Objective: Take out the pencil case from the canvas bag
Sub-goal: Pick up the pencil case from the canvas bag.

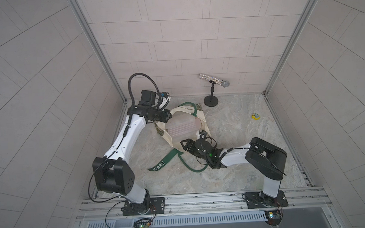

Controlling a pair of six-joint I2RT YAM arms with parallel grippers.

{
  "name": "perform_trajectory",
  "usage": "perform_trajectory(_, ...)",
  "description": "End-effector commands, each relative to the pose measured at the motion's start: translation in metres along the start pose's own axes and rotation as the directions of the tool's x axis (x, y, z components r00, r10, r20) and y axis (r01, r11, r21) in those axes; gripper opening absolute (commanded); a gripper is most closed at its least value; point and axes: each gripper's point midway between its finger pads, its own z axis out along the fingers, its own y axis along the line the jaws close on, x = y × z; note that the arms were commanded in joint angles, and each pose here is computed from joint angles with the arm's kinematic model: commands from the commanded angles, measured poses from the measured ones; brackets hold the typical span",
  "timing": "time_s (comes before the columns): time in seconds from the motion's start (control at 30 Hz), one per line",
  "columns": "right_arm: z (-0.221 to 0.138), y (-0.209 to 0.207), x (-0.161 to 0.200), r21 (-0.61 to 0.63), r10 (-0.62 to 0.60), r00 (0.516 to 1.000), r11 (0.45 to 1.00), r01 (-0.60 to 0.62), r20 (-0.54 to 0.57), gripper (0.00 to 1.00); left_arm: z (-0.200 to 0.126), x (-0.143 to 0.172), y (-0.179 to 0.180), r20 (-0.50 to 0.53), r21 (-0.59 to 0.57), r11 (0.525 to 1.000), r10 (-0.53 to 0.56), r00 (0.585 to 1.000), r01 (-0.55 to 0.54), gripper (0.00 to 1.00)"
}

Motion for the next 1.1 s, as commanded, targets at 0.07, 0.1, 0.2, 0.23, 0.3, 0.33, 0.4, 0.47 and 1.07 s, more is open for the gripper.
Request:
perform_trajectory(0.07, 0.011, 0.006, -0.014, -0.038, 0.107, 0.99, 0.994, -0.104, 0.095, 0.76, -0.018, -0.006, -0.024, 0.054, 0.081, 0.996, 0.027, 0.998, -0.031, 0.0)
perform_trajectory(0.1, 0.015, 0.003, -0.014, -0.031, 0.111, 0.989, 0.994, -0.108, 0.101, 0.76, -0.018, -0.006, -0.025, 0.056, 0.087, 0.996, 0.022, 0.998, -0.027, 0.0)
perform_trajectory(0.2, 0.024, 0.001, -0.014, -0.037, 0.134, 0.984, 0.991, -0.13, 0.116, 0.74, -0.019, -0.005, -0.029, 0.056, 0.107, 0.994, 0.008, 0.998, -0.014, 0.0)
perform_trajectory(0.23, 0.028, 0.001, -0.014, -0.042, 0.137, 0.983, 0.99, -0.133, 0.122, 0.73, -0.019, -0.005, -0.03, 0.056, 0.114, 0.993, 0.002, 0.998, -0.008, 0.0)
perform_trajectory(0.3, 0.033, -0.003, -0.014, -0.028, 0.148, 0.98, 0.989, -0.146, 0.134, 0.7, -0.02, -0.004, -0.032, 0.059, 0.124, 0.992, -0.006, 0.998, -0.002, 0.0)
perform_trajectory(0.33, 0.034, -0.006, -0.015, -0.02, 0.154, 0.977, 0.988, -0.153, 0.144, 0.69, -0.02, -0.004, -0.03, 0.061, 0.113, 0.994, -0.012, 0.998, 0.005, 0.0)
perform_trajectory(0.4, 0.036, -0.009, -0.018, -0.018, 0.155, 0.974, 0.988, -0.154, 0.167, 0.68, -0.021, -0.005, -0.029, 0.067, 0.101, 0.995, -0.013, 0.998, 0.006, 0.0)
perform_trajectory(0.47, 0.036, -0.014, -0.021, -0.002, 0.148, 0.971, 0.989, -0.151, 0.188, 0.67, -0.023, -0.006, -0.029, 0.074, 0.101, 0.995, -0.017, 0.997, 0.01, 0.0)
perform_trajectory(1.07, 0.053, -0.029, -0.028, 0.029, 0.153, 0.952, 0.986, -0.166, 0.266, 0.52, -0.028, -0.009, -0.037, 0.097, 0.141, 0.989, -0.069, 0.993, 0.055, 0.0)
